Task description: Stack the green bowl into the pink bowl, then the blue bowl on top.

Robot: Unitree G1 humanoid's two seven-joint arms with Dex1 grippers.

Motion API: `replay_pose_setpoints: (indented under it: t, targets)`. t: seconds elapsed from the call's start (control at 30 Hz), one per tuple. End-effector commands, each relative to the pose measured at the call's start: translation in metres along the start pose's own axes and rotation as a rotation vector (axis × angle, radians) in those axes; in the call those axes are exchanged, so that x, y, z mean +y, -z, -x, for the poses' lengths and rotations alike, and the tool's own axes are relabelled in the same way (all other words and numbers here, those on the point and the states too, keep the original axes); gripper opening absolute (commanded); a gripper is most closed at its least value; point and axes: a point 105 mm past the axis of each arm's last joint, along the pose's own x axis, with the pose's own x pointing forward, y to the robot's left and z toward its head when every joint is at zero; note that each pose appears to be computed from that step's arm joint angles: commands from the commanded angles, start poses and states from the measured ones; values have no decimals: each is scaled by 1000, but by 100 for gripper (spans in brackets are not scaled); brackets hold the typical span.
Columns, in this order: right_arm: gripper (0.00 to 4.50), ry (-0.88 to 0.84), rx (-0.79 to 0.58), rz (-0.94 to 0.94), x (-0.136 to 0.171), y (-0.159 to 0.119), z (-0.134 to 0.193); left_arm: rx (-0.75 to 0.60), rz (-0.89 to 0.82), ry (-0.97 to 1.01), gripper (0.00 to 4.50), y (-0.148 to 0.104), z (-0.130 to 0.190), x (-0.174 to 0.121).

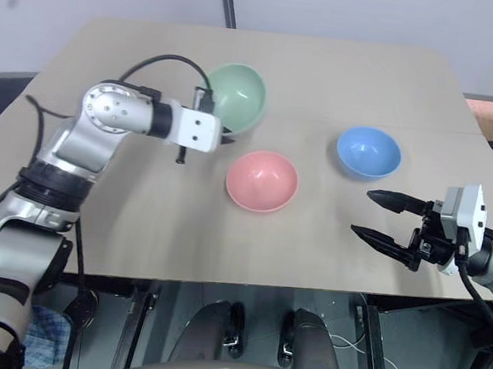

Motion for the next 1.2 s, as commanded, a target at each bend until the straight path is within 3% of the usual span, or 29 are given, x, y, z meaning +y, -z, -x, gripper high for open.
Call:
replay_pose_setpoints:
  t: [0.03, 0.4, 0.6, 0.83, 1.1, 1.2]
  targets:
    - [344, -9, -17, 36, 0, -7, -2, -118, -142, 72, 3, -35, -3, -2]
    - [344, 13, -15, 41, 2, -7, 1, -168, -251, 316, 3, -43, -9, -32]
    - [344, 22, -10, 38, 5, -7, 3, -218, -236, 207, 236, -52, -14, -13]
    - [344, 24, -5, 42, 3, -9, 4, -342, 64, 47, 236, -54, 13, 19]
    - [344, -4, -9, 42, -3, -9, 0, -415, 430, -60, 236, -37, 64, 20]
    - [344, -4, -2, 48, -10, -9, -4, -330, 548, -145, 236, -16, 85, 15]
